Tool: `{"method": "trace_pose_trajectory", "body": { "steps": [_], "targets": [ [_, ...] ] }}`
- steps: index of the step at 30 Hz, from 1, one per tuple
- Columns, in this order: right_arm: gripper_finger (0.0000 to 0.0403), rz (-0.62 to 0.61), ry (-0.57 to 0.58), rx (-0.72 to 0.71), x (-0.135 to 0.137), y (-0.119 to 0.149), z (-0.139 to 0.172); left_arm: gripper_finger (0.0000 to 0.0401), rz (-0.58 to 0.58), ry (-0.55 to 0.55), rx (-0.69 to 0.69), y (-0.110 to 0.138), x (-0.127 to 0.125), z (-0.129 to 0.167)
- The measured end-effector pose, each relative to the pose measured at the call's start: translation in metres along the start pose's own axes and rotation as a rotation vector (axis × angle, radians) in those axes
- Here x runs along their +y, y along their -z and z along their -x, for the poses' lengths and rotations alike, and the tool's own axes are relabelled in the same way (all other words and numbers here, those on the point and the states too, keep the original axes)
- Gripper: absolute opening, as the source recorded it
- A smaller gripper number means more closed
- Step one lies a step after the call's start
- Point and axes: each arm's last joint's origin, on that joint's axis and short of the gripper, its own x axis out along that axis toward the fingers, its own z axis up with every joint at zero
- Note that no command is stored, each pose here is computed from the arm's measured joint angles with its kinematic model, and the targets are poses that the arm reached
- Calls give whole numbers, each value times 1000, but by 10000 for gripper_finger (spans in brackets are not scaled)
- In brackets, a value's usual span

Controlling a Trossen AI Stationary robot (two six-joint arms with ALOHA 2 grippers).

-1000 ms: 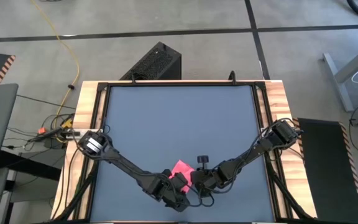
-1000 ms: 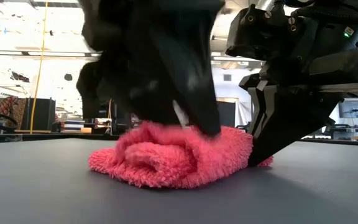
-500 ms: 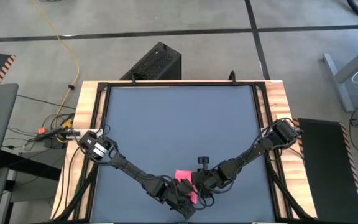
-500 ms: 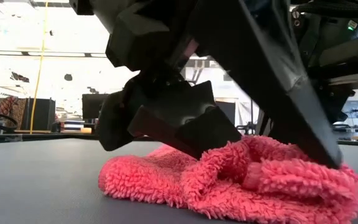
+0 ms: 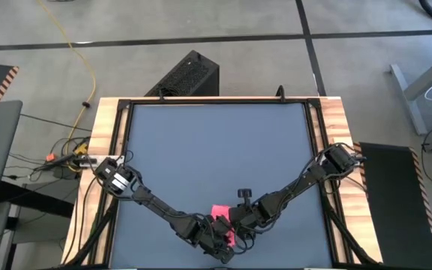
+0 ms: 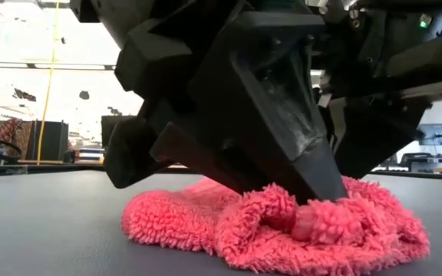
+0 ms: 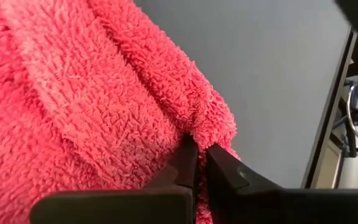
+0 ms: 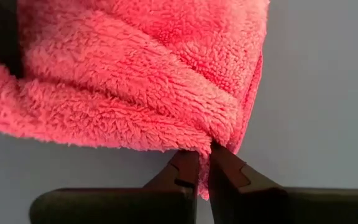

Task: Roll towel
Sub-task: Roll the pink towel

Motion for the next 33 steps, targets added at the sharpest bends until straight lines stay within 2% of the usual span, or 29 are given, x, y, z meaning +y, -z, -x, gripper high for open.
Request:
{"method": "trace_pose_trajectory", "body": {
  "steps": [5,14,20,28,33],
  "targets": [
    [19,57,-7,-42,10,-12,14,1,-31,-13,-13,7,-5,12],
    [19,64,0,-86,16,-19,25,0,-83,-65,-92,21,-11,32],
    [21,-30,-148,25,7,-19,21,0,-79,-56,-103,29,-14,35],
    [22,-137,-285,121,-3,-21,19,0,-71,-36,-102,36,-18,38],
    [22,-169,-323,137,-6,-23,18,0,-45,-31,-144,43,-21,41]
  ]
}}
